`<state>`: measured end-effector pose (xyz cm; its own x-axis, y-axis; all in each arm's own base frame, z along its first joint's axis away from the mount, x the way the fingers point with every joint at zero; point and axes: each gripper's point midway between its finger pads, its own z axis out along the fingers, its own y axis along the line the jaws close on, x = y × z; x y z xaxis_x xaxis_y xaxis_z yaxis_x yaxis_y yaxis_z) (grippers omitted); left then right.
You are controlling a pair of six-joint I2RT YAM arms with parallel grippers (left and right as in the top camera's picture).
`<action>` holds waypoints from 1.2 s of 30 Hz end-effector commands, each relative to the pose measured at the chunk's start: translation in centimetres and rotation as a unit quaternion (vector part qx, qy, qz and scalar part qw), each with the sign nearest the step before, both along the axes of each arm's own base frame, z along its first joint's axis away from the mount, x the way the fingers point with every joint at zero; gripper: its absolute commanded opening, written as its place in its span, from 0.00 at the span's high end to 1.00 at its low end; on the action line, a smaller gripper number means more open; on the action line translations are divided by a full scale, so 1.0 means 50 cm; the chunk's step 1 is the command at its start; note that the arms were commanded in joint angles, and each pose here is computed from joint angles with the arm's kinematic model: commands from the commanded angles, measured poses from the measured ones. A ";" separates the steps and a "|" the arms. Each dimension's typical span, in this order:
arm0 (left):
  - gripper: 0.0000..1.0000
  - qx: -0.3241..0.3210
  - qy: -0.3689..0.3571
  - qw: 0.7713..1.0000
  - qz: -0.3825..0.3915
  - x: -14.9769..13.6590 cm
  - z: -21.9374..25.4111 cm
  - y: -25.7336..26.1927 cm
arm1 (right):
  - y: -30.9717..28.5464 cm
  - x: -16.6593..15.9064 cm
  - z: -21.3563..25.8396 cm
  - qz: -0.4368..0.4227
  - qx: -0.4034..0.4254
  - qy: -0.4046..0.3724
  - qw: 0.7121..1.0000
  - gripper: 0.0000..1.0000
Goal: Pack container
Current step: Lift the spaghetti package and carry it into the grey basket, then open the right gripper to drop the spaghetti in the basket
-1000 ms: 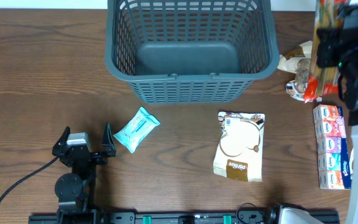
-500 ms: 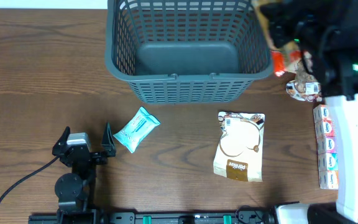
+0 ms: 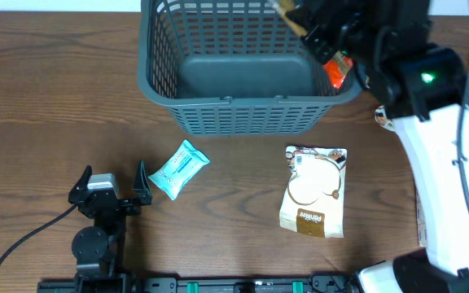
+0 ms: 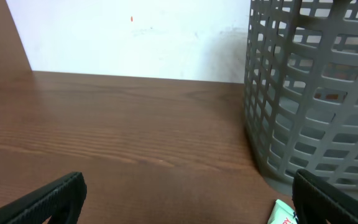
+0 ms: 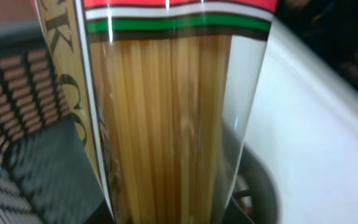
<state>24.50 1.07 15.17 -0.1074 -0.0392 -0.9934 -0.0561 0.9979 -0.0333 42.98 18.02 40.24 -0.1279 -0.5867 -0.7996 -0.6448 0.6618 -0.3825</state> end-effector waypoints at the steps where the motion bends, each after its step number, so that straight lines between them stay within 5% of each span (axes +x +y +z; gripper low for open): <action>1: 0.01 0.000 0.026 1.000 0.007 -0.002 -0.033 0.004 | 0.035 0.019 -0.010 0.032 -0.019 -0.012 0.999 0.99; 25: 0.01 0.000 0.026 1.000 0.007 -0.003 -0.033 0.004 | 0.104 0.047 -0.412 0.138 -0.084 0.238 0.958 0.99; 31: 0.01 0.000 0.026 1.000 0.007 -0.003 -0.033 0.004 | 0.103 0.046 -0.423 0.137 -0.087 0.245 0.956 0.89; 36: 0.01 0.000 0.026 1.000 0.007 -0.003 -0.033 0.004 | 0.102 0.044 -0.424 0.134 -0.086 0.250 0.955 0.68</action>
